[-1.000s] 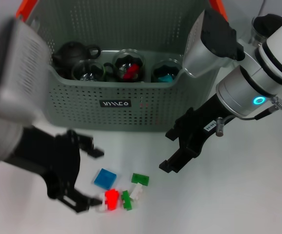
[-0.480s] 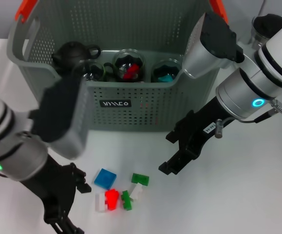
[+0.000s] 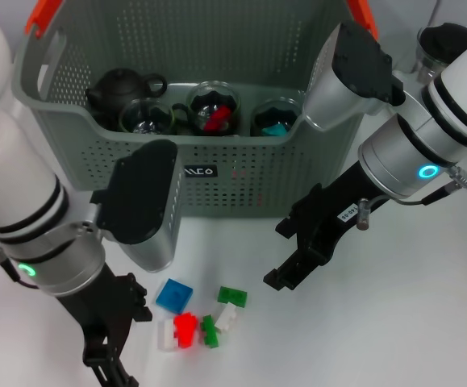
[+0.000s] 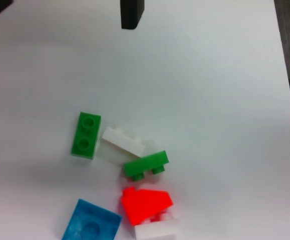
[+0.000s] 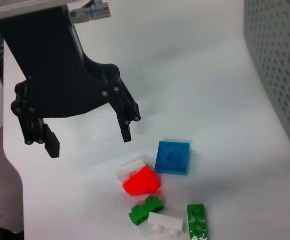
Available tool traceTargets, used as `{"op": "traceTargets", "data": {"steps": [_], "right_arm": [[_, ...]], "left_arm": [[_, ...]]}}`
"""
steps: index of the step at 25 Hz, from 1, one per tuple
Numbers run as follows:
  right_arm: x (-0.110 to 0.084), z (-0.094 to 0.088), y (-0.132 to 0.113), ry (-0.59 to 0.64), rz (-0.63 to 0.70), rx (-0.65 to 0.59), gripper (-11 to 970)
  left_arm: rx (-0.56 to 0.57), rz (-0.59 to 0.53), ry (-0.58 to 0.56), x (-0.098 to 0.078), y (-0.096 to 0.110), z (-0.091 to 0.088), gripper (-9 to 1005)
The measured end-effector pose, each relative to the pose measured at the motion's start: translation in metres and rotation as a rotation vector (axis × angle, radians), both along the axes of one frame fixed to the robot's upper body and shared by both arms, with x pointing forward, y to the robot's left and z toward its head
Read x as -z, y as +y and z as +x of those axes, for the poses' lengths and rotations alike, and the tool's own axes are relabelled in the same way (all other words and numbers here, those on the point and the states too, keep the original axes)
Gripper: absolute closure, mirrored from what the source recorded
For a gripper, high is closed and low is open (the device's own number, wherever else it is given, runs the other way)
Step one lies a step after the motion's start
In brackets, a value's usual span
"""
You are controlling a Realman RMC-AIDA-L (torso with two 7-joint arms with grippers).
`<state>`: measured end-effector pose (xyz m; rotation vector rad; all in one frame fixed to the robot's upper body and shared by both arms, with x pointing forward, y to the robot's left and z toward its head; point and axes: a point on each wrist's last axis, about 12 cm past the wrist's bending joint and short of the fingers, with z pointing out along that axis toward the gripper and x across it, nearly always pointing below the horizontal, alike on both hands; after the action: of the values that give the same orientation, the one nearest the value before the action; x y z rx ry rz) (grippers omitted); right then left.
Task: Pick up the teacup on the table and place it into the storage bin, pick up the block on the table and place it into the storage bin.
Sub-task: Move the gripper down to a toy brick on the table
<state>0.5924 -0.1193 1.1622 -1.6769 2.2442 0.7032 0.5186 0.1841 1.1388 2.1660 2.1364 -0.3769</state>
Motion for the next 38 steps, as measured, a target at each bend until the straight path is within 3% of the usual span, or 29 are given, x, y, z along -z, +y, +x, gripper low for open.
{"op": "traceTargets", "data": {"steps": [13,38], "right_arm": [[0.000,0.000,0.000,-0.003,-0.002,0.001,14],[0.002,0.001,-0.001,0.000,-0.001,0.005,14]], "left_arm": [[0.033,0.014,-0.009,0.014,-0.013,0.008,76],[0.026,0.001,-0.011,0.022,-0.014,0.011,77]]}}
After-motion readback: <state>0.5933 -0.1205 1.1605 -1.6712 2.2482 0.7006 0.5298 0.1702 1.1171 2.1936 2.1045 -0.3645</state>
